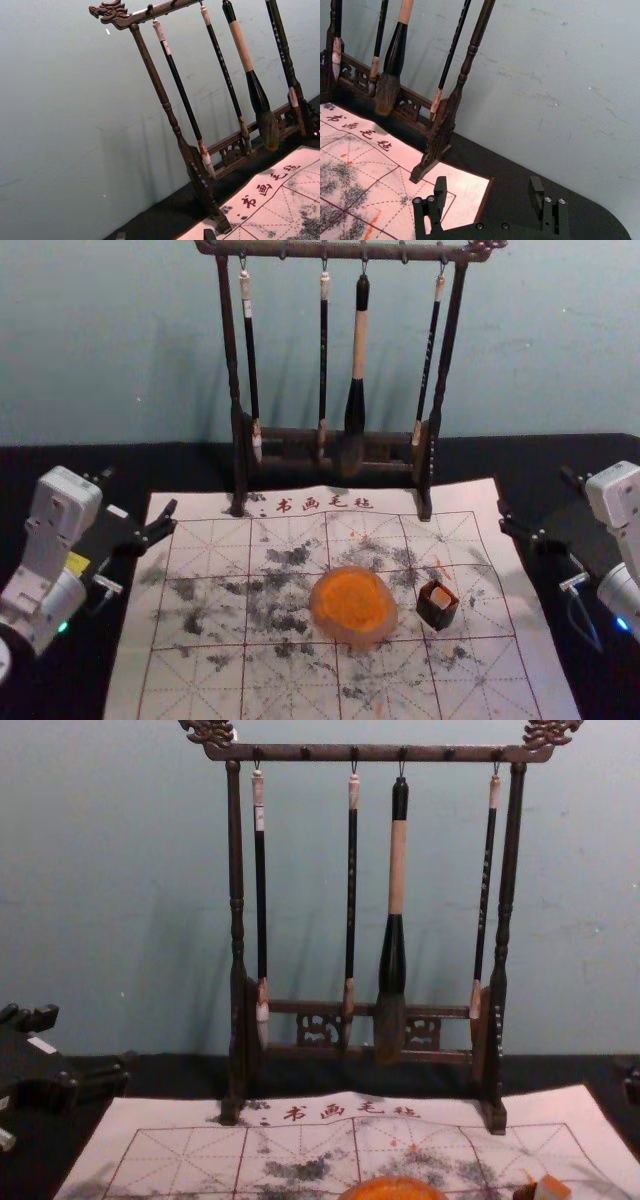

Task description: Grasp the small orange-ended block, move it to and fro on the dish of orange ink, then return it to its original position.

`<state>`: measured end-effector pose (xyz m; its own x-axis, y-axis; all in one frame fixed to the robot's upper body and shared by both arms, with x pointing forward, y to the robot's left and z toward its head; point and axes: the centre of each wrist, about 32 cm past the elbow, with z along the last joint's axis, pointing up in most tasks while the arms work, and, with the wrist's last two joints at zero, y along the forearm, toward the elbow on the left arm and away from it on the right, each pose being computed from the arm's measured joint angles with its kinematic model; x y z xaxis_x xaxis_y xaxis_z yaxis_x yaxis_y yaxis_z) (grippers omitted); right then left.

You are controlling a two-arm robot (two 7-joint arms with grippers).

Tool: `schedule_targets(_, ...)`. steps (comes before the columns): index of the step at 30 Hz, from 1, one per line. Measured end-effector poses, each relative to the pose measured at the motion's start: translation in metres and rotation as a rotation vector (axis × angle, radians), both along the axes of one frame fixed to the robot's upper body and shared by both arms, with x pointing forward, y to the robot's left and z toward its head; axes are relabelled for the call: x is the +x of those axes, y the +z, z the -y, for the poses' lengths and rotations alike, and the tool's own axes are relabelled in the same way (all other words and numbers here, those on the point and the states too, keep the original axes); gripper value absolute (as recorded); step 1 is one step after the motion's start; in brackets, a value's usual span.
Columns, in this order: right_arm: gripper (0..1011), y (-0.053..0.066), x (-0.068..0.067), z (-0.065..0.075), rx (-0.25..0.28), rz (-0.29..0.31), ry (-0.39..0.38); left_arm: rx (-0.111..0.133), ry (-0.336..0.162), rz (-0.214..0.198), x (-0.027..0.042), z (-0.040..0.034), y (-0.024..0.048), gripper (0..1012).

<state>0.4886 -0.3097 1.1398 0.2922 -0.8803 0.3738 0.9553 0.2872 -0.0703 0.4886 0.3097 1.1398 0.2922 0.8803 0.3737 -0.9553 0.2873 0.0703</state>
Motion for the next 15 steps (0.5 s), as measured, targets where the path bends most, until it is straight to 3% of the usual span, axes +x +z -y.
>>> schedule_targets(8, 1002, 0.008, -0.004, 0.002, 0.016, 0.032, 0.022, 0.000, 0.000, 0.000, 0.0000, 0.0000, 0.0000, 1001)
schedule_targets(15, 1002, 0.023, -0.024, 0.004, 0.071, 0.049, 0.130, 0.000, 0.000, 0.000, 0.0000, 0.0000, 0.0000, 1001)
